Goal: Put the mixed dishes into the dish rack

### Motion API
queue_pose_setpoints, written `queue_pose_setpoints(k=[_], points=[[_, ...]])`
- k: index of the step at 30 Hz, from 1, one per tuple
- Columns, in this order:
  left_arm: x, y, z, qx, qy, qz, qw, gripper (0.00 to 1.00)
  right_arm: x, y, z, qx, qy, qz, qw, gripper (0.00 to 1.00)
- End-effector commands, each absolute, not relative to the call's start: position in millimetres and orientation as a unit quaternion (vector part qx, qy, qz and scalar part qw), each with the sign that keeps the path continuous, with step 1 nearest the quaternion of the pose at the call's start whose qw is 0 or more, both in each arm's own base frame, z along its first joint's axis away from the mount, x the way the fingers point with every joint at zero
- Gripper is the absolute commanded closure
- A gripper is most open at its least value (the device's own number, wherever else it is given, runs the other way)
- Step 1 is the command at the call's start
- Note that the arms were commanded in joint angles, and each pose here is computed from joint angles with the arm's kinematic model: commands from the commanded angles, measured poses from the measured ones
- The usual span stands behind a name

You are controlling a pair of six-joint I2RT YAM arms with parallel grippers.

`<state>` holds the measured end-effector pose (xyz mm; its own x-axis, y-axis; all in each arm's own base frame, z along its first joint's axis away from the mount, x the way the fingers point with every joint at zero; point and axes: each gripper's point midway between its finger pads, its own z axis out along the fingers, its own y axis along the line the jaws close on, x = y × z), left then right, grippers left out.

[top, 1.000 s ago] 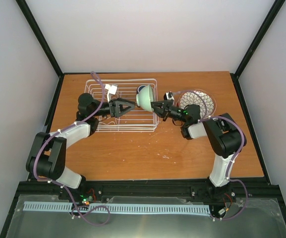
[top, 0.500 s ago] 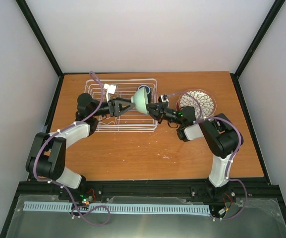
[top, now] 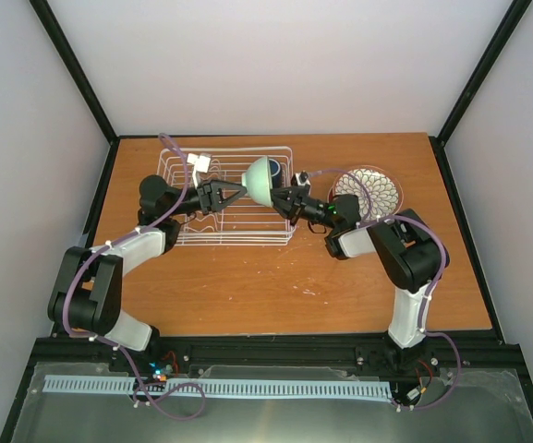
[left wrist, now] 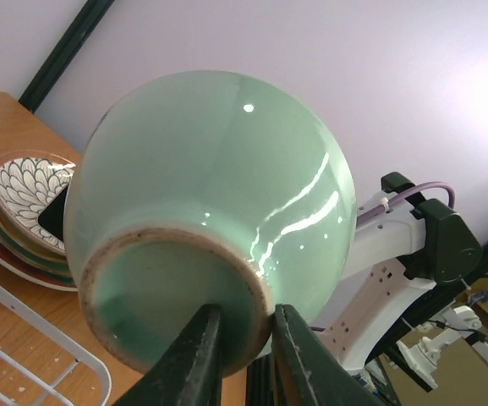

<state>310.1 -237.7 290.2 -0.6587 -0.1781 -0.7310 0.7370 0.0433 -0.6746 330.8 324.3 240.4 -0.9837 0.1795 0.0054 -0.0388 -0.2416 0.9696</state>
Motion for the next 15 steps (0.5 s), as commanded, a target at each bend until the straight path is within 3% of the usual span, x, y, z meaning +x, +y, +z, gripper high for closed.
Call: queue_pose_setpoints(k=[1, 2, 4, 7, 9, 12, 15], points=[[299, -245, 290, 0.242, 0.623, -0.663, 0.338, 0.88, 296, 338, 282, -0.047, 0.563, 0.82, 0.095, 0.97], [299, -245, 290, 0.244, 0.622, -0.663, 0.338, 0.94, 296, 338, 281, -0.047, 0.563, 0.819, 0.094, 0.97], [299, -246, 289, 0.244, 0.622, -0.663, 0.337, 0.95, 296, 338, 282, -0.048, 0.563, 0.82, 0.094, 0.97], [302, -246, 286, 0.236, 0.631, -0.661, 0.33, 0.78, 294, 338, 286, -0.052, 0.561, 0.821, 0.096, 0.97], [305, -246, 284, 0.231, 0.639, -0.655, 0.332, 0.56, 293, 338, 291, -0.057, 0.558, 0.822, 0.097, 0.97], [309, -246, 279, 0.224, 0.651, -0.645, 0.332, 0.46, 291, 337, 299, -0.065, 0.553, 0.824, 0.101, 0.97], [312, -246, 277, 0.222, 0.656, -0.638, 0.337, 0.44, 288, 337, 302, -0.07, 0.551, 0.826, 0.1, 0.97]])
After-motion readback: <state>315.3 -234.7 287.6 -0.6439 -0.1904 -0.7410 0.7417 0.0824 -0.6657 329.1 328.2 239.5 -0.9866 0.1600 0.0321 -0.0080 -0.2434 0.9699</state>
